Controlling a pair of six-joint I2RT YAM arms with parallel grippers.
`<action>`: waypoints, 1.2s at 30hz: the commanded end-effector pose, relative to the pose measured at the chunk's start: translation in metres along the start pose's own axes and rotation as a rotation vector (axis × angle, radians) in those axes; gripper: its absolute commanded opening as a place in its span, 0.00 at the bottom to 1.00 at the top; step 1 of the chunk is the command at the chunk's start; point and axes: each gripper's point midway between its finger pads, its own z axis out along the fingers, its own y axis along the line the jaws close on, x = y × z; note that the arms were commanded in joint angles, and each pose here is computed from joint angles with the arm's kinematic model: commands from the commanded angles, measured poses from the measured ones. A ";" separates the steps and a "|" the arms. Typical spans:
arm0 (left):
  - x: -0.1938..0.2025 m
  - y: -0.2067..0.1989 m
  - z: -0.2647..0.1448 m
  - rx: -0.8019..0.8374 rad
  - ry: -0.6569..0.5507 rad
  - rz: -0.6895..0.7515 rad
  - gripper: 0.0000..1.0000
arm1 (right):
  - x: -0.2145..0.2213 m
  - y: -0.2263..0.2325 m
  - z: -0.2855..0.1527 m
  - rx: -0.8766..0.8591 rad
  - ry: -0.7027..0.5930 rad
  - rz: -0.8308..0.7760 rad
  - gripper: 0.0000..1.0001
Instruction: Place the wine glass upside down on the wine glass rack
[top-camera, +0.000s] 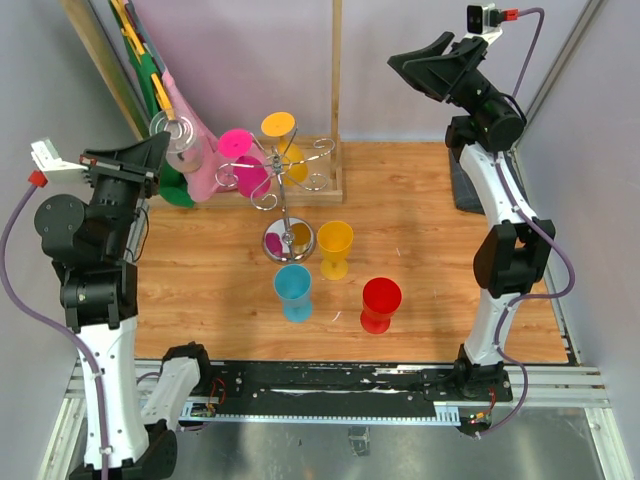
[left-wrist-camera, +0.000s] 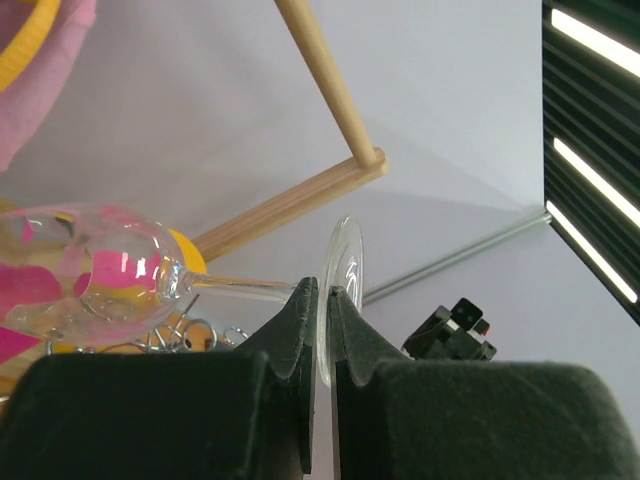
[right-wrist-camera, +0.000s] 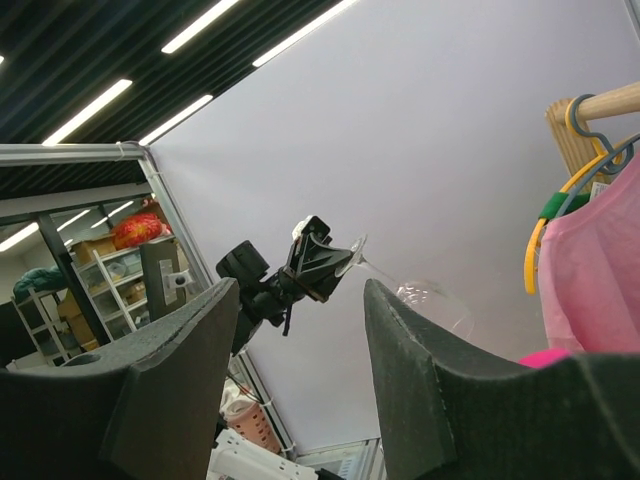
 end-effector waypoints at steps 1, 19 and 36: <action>-0.022 -0.008 -0.020 -0.034 -0.137 0.020 0.00 | -0.005 0.012 -0.001 -0.043 -0.015 -0.070 0.55; 0.061 0.083 -0.064 -0.255 0.126 -0.183 0.00 | -0.012 0.004 -0.017 0.007 -0.053 -0.103 0.54; 0.096 0.109 -0.026 -0.215 0.308 -0.186 0.00 | -0.013 -0.004 -0.028 0.044 -0.066 -0.093 0.54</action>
